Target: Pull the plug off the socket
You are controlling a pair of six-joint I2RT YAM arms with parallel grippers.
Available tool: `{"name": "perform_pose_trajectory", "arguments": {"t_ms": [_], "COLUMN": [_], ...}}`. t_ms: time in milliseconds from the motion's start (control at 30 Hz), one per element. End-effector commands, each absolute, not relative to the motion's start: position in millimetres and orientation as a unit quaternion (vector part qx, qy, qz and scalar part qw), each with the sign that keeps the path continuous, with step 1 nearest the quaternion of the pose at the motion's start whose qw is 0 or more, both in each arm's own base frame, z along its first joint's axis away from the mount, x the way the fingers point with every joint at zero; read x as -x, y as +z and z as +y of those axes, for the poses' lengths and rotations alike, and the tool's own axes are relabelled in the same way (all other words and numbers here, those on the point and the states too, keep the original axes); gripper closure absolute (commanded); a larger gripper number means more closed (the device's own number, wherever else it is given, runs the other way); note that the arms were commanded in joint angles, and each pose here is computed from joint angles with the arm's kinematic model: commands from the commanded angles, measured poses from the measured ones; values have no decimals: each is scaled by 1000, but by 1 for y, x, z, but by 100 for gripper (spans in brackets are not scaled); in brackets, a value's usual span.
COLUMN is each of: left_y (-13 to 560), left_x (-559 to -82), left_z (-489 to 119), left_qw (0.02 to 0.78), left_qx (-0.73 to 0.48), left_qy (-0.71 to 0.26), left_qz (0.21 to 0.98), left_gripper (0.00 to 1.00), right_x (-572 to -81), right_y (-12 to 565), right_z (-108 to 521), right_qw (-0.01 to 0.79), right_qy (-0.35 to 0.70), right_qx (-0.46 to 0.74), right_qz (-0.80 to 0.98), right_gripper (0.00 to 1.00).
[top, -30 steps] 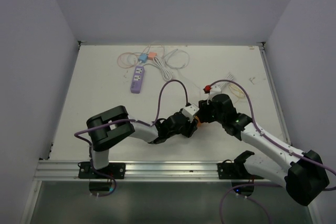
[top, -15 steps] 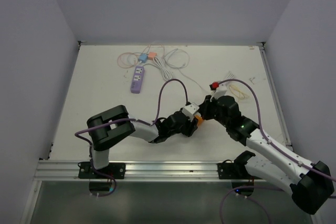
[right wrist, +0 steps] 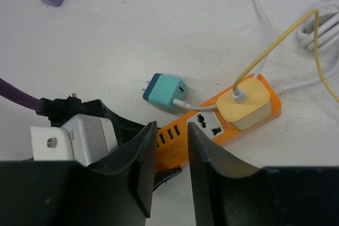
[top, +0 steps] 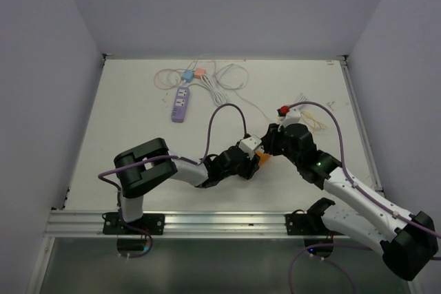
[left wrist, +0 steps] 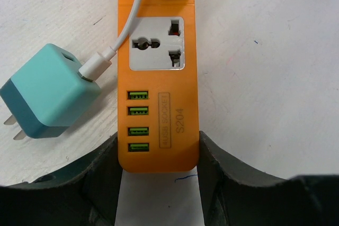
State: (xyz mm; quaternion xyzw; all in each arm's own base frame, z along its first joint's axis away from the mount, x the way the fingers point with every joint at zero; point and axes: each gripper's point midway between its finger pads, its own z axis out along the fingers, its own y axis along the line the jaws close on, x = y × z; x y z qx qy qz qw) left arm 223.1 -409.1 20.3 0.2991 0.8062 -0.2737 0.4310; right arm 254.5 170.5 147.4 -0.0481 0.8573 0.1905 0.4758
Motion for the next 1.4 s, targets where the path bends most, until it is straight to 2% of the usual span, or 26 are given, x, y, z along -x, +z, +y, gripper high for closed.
{"name": "perform_pose_trajectory", "arguments": {"t_ms": [0, 67, 100, 367, 667, 933, 1100, 1367], "left_y": [-14, -14, -15, -13, -16, -9, -10, -16], "left_x": [-217, -218, -219, -222, -223, -218, -208, -208], "left_z": [-385, -386, -386, -382, -375, -355, -352, -333], "left_qw": [387, 386, 385, 378, 362, 348, 337, 317], "left_qx": [-311, -312, -314, -321, -330, -395, -426, -438], "left_qy": [-228, -224, -220, -196, -163, -123, -138, -109], "left_qz": [837, 838, 840, 846, 856, 841, 828, 834], "left_gripper": [100, 100, 100, 100, 100, 100, 100, 100], "right_x": [-262, -263, -264, -278, -298, -300, -300, -301], "right_y": [161, 157, 154, 138, 133, 127, 118, 99], "right_z": [157, 153, 152, 137, 137, 147, 164, 171], "right_qw": [492, 490, 486, 476, 472, 473, 461, 442], "right_qy": [147, 133, 127, 82, 66, 118, 150, 159], "right_qx": [48, 54, 56, 53, 55, 105, 137, 145], "right_qz": [857, 860, 863, 874, 878, 867, 864, 871], "right_gripper": [62, 55, 48, 32, 29, 23, 23, 25]}}
